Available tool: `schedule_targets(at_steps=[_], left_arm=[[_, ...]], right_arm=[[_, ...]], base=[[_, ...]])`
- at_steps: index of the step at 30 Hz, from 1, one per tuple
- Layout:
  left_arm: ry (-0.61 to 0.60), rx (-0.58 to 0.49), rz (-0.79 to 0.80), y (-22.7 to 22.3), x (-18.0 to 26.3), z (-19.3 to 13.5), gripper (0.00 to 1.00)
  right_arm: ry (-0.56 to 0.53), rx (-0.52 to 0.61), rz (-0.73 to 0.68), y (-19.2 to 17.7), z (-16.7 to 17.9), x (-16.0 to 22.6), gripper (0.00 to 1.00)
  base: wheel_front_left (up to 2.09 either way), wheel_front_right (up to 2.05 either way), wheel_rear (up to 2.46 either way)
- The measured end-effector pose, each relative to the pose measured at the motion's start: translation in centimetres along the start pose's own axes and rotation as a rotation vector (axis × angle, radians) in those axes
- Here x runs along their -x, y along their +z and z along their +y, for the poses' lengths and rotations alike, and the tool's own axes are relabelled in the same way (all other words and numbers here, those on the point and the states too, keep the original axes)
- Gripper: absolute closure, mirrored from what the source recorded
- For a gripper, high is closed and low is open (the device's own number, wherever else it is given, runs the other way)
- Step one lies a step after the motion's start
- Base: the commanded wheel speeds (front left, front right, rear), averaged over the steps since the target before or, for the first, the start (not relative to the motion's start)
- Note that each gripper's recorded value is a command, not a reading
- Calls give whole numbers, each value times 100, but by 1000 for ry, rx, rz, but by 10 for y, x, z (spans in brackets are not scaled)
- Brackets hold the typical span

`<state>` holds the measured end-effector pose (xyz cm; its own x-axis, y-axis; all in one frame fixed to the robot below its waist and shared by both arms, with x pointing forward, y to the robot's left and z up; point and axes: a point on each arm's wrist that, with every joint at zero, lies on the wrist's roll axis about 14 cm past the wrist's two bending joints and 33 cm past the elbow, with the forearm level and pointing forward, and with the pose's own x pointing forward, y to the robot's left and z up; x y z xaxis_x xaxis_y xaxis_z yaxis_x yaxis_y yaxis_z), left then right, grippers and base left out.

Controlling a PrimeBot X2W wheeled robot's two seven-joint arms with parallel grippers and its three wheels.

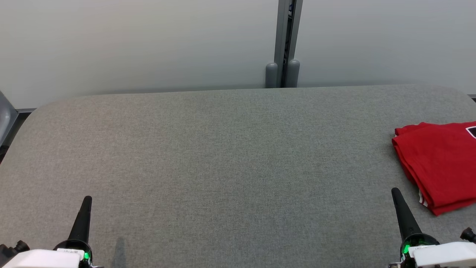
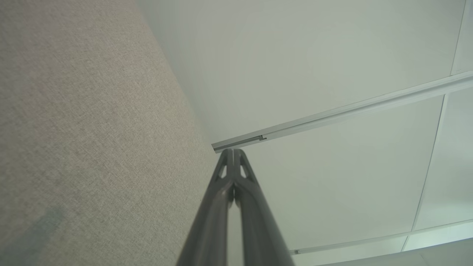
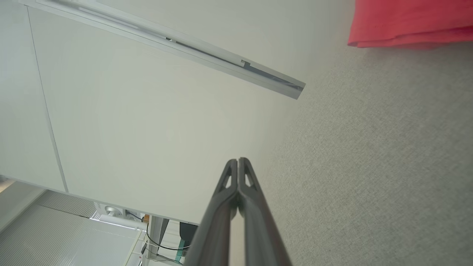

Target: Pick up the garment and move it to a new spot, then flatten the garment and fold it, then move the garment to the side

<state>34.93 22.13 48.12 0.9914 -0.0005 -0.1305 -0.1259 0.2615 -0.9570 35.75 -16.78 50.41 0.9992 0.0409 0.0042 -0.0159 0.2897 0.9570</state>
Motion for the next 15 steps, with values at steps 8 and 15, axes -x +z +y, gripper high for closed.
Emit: schedule_targets(at_steps=[8,15], left_arm=[[-18,65,-2,1,0,-2,100],[-40,110,-8,5,-1,-6,100]], right_arm=[[-2,-65,-6,0,0,0,100],[-8,-120,-11,0,-2,0,100]], base=[[0,0,0],[0,0,0]])
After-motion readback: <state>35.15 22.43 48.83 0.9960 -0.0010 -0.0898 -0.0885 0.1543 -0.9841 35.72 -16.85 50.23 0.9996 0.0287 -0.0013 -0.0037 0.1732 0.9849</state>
